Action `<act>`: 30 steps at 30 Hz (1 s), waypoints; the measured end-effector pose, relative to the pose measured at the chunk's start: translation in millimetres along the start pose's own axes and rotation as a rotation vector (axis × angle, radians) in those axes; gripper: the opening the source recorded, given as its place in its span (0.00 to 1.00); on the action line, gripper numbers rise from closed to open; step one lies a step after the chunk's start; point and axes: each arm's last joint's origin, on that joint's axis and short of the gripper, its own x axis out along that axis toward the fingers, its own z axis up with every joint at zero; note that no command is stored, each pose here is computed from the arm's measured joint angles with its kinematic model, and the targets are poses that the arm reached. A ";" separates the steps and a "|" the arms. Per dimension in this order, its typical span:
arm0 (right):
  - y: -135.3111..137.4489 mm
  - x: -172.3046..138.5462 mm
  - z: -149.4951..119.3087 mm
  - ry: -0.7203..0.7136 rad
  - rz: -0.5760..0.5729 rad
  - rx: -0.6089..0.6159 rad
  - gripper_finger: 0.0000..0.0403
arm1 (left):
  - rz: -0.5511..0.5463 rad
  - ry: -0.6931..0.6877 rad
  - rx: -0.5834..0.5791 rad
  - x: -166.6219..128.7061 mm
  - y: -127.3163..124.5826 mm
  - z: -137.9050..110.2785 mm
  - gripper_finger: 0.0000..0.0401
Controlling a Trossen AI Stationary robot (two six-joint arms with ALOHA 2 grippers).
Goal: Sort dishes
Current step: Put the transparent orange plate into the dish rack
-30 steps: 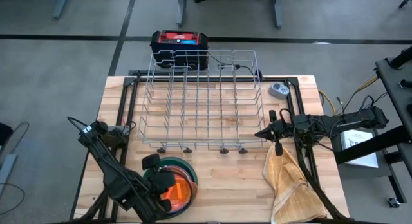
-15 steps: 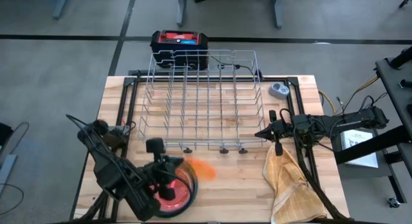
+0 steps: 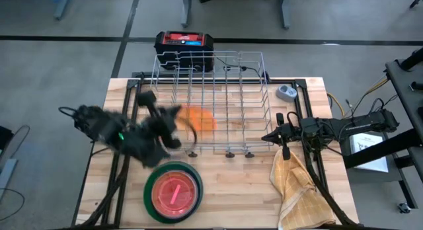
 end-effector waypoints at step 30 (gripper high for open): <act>-4.8 -0.6 4.5 -0.037 -0.162 -0.103 0.01 | 0.340 0.472 0.028 107.0 86.9 -106.9 0.00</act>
